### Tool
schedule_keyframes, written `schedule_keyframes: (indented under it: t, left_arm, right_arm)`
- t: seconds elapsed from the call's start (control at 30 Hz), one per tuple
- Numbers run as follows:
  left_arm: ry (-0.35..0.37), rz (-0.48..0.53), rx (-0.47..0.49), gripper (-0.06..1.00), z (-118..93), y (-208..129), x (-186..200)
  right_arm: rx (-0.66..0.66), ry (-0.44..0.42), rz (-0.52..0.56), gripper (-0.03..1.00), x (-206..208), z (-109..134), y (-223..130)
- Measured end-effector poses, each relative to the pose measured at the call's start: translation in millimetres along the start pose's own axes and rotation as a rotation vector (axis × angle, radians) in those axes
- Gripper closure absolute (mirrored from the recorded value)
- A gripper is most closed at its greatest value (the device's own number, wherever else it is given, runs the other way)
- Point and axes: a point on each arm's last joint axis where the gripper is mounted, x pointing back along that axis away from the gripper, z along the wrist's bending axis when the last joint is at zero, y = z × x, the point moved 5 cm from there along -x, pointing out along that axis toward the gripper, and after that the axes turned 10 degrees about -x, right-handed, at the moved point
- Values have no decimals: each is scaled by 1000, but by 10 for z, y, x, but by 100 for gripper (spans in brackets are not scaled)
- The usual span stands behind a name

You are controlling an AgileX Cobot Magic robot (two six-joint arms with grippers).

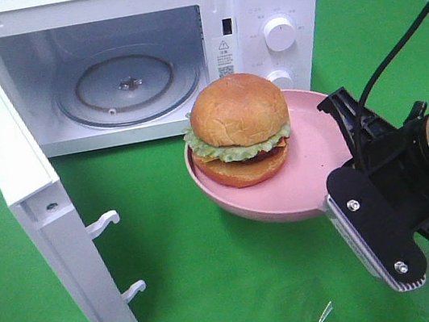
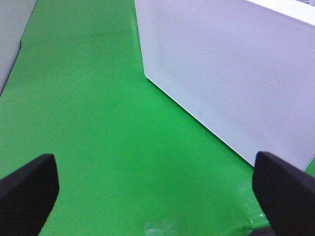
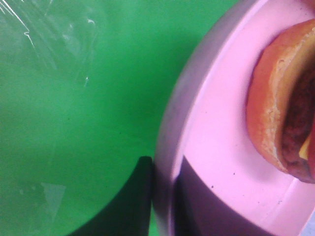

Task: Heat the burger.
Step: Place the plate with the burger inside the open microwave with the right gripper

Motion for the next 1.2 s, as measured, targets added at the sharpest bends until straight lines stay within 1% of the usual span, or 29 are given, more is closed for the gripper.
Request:
schedule_keyframes:
  t: [0.17, 0.4, 0.83, 0.93, 1.07, 1.13, 1.17, 1.2]
  left_arm:
    - [0, 0, 0, -5, 0, 0, 0]
    - [0, 0, 0, -5, 0, 0, 0]
    - [0, 0, 0, -5, 0, 0, 0]
    - [0, 0, 0, -5, 0, 0, 0]
    - [0, 0, 0, -5, 0, 0, 0]
    - [0, 0, 0, -5, 0, 0, 0]
    - [0, 0, 0, -5, 0, 0, 0]
    - [0, 0, 0, -5, 0, 0, 0]
  right_arm:
    - [14, 6, -32, 88, 0, -1, 14]
    - [46, -15, -31, 88, 0, -30, 13]
    - [51, -15, -26, 88, -3, -30, 6]
    - [46, -3, -20, 88, -45, -28, 2]
    - [45, 5, -9, 88, -102, -69, -1]
    - [25, -3, 6, 88, -172, -185, 4]
    - [25, -3, 6, 88, -172, -185, 4]
    - [25, -15, 8, 88, -195, -242, 11]
